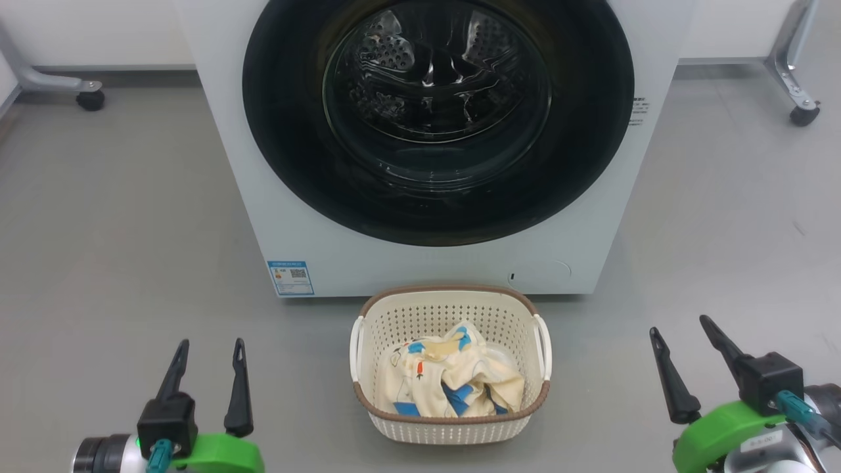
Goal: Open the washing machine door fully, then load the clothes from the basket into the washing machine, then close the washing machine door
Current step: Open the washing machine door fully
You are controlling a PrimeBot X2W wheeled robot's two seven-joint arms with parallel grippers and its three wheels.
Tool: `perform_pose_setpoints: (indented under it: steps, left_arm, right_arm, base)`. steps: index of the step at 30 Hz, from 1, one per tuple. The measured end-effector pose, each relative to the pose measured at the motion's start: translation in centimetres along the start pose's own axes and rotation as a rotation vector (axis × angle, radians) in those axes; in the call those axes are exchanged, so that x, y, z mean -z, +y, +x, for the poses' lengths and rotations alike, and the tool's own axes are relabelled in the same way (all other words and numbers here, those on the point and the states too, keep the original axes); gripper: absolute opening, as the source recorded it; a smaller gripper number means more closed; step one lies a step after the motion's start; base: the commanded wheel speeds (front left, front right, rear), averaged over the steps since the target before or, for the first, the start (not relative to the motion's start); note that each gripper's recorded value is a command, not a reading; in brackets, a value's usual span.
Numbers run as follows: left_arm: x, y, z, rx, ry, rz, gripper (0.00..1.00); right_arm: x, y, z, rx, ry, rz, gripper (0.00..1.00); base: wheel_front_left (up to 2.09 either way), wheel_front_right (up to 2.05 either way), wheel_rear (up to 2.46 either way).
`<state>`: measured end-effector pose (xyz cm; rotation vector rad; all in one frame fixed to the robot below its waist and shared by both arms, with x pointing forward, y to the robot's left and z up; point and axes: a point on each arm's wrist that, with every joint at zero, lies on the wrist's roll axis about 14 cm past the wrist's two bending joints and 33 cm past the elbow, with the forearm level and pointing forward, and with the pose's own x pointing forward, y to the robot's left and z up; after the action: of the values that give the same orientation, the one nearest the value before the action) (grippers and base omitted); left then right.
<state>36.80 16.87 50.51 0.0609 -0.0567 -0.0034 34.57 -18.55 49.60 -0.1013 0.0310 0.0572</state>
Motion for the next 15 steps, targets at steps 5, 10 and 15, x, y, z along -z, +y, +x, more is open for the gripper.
perform_pose_setpoints:
  steps: [5,10,15]
  left_arm:
    - [0.19,0.35,-0.02,-0.005,0.006,0.011,1.0]
    - [0.28,0.17,0.08,-0.003,0.009,0.003,1.0]
    - [0.33,0.02,0.18,0.001,0.01,0.003,1.0]
  right_arm:
    - [0.0,0.16,0.04,-0.001,0.0,0.008,1.0]
    - [0.17,0.02,0.03,0.004,0.005,0.009,1.0]
    - [0.3,-0.18,0.01,0.01,0.009,0.01,1.0]
  base:
    - [1.15,1.15,-2.31]
    - [1.23,1.23,-2.46]
    - [1.23,1.23,-2.46]
